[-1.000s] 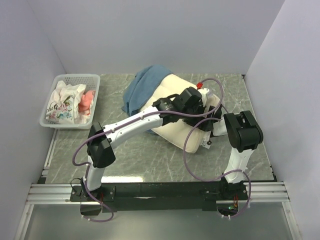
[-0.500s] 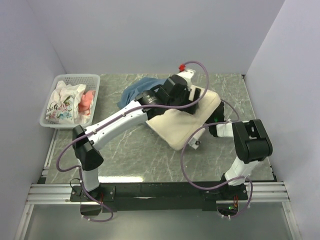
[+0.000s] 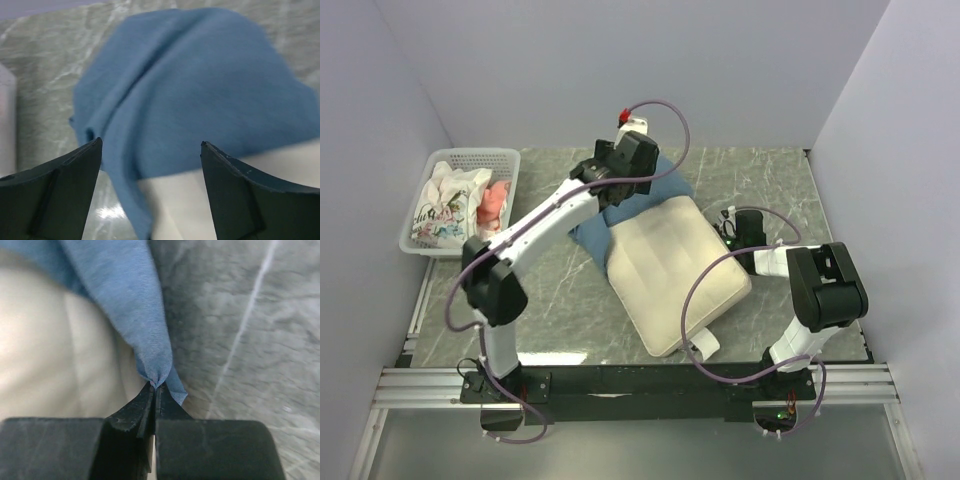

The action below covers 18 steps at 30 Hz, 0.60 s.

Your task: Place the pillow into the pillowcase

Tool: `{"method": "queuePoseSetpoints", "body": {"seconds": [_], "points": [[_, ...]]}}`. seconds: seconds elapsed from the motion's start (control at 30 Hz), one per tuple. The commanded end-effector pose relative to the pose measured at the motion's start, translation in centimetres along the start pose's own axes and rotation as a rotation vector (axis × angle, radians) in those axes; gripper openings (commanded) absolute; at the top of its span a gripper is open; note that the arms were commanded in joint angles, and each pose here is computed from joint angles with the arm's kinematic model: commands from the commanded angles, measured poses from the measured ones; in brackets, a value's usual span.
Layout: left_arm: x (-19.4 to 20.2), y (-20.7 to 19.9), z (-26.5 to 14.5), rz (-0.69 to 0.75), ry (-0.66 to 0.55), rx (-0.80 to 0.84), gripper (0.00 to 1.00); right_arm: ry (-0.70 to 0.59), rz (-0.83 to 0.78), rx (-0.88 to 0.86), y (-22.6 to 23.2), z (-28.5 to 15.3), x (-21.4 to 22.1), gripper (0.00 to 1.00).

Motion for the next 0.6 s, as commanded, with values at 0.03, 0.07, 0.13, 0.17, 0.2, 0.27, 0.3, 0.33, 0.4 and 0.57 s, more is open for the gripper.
{"method": "queuePoseSetpoints", "body": {"seconds": [0.03, 0.07, 0.13, 0.17, 0.2, 0.27, 0.3, 0.33, 0.4, 0.57], "points": [[4.4, 1.6, 5.6, 0.217, 0.158, -0.208, 0.81, -0.010, -0.040, 0.026, -0.4, -0.1, -0.4, 0.00], [5.1, 1.8, 6.2, 0.221, 0.169, -0.225, 0.81, -0.008, -0.039, 0.026, -0.4, -0.1, -0.4, 0.00], [6.6, 1.4, 6.8, 0.217, 0.198, -0.166, 0.78, -0.009, -0.042, 0.027, -0.4, 0.0, -0.6, 0.00], [6.4, 1.4, 6.4, 0.204, 0.184, -0.139, 0.75, -0.007, -0.042, 0.027, -0.4, 0.1, -0.7, 0.00], [7.1, 1.2, 6.6, 0.199, 0.185, -0.111, 0.75, -0.006, -0.044, 0.025, -0.4, 0.1, -0.7, 0.00], [6.7, 0.9, 5.6, 0.179, 0.158, -0.050, 0.75, -0.006, -0.041, 0.022, -0.4, 0.2, -0.8, 0.00], [7.4, 1.1, 5.6, 0.189, 0.160, -0.055, 0.75, -0.004, -0.036, 0.018, -0.3, 0.2, -0.8, 0.00], [7.3, 1.1, 5.5, 0.189, 0.143, -0.065, 0.75, -0.008, -0.036, 0.018, -0.4, 0.2, -0.9, 0.00], [7.9, 1.4, 5.2, 0.212, 0.154, -0.077, 0.75, -0.010, -0.039, 0.015, -0.2, 0.3, -1.0, 0.00], [8.1, 0.1, 2.8, 0.253, 0.099, 0.010, 0.81, -0.015, -0.048, 0.012, 0.0, 0.3, -1.2, 0.00]]}}
Point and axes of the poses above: each gripper's point midway between its finger pads, its own z axis out along the fingers, its own y axis along the line the jaws close on, x = y × z, the point moved 7 cm from there along -z, back along the fingers, and after that the axes turned 1 degree about -z, right-handed, at the moved point
